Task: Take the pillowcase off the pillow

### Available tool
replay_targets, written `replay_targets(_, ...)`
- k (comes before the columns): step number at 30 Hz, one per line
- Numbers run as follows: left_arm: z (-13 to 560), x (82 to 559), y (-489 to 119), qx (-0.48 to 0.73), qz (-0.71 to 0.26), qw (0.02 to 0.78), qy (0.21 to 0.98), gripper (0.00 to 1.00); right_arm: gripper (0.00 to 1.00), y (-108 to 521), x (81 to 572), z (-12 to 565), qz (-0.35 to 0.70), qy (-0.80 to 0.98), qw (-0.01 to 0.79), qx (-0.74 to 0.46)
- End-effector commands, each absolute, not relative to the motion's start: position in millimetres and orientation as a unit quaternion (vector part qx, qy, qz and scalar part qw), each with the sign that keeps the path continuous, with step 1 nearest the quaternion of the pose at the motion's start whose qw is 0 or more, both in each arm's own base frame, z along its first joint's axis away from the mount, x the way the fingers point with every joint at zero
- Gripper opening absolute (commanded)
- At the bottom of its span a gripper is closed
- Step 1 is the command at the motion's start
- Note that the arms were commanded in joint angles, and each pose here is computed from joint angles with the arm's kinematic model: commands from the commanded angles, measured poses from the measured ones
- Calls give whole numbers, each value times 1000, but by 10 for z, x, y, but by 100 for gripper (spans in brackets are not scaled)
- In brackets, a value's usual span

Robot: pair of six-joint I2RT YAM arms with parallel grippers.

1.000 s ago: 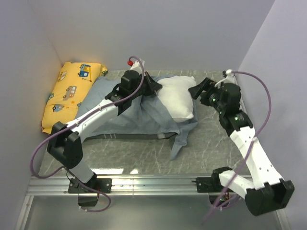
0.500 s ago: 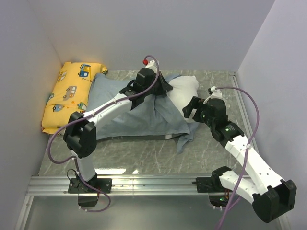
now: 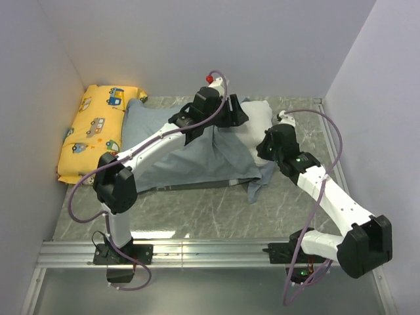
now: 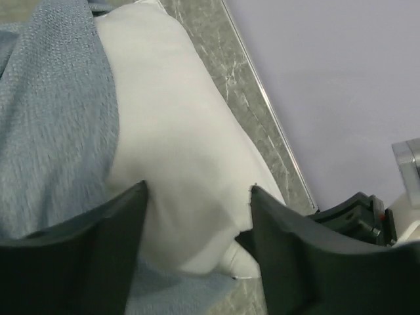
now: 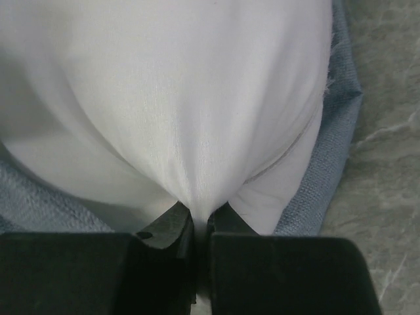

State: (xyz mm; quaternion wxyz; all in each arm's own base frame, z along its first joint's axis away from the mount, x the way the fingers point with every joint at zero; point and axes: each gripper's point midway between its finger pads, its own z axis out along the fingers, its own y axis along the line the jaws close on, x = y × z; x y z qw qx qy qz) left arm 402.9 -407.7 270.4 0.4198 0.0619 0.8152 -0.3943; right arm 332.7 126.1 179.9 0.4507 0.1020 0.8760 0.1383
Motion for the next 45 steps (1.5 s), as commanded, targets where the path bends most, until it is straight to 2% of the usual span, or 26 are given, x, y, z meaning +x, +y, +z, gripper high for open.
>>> replay_targets(1,3592,3801,-3879,77,-403,497,765,72,0,1134,3397,2390,127,836,520,119)
replay_targets(2,3619,3785,-3781,71,-389,509,765,80,0,1118,3381,2424,126,834,524,120)
replay_targets(3,3658,3717,-3588,55,-368,523,767,82,0,1093,3370,2466,123,831,529,122)
replay_targets(6,3562,3585,-3176,19,-314,542,780,83,0,1058,3346,2595,121,826,537,121)
replay_targets(12,2948,3265,-2616,-22,-237,532,813,86,0,1063,3340,2889,132,812,556,117)
replay_targets(17,2807,3250,-2782,7,-237,531,813,90,0,1077,3366,2941,131,812,558,111)
replay_targets(21,2718,3349,-2976,23,-220,526,821,89,0,1051,3373,2955,122,812,559,111)
replay_targets(24,2563,3401,-2909,15,-185,519,834,75,0,1004,3384,3016,110,810,565,112)
replay_targets(25,2520,3431,-2803,-4,-159,522,838,55,0,984,3378,3020,103,812,564,110)
replay_targets(28,2454,3436,-2417,-44,-77,527,845,13,0,893,3374,3155,84,806,574,117)
replay_targets(29,2500,3410,-2302,-53,-69,532,842,9,0,859,3370,3200,79,803,578,120)
replay_targets(32,2553,3435,-1861,-96,-55,532,839,1,0,642,3370,3354,51,795,587,142)
replay_targets(39,2620,3628,-566,-238,-9,545,804,0,0,205,3272,3770,49,768,611,185)
replay_targets(41,2650,3668,-492,-248,-26,549,798,1,0,219,3230,3876,61,762,618,182)
replay_targets(45,2551,3755,-762,-199,-81,530,820,0,0,422,3205,3854,114,762,618,155)
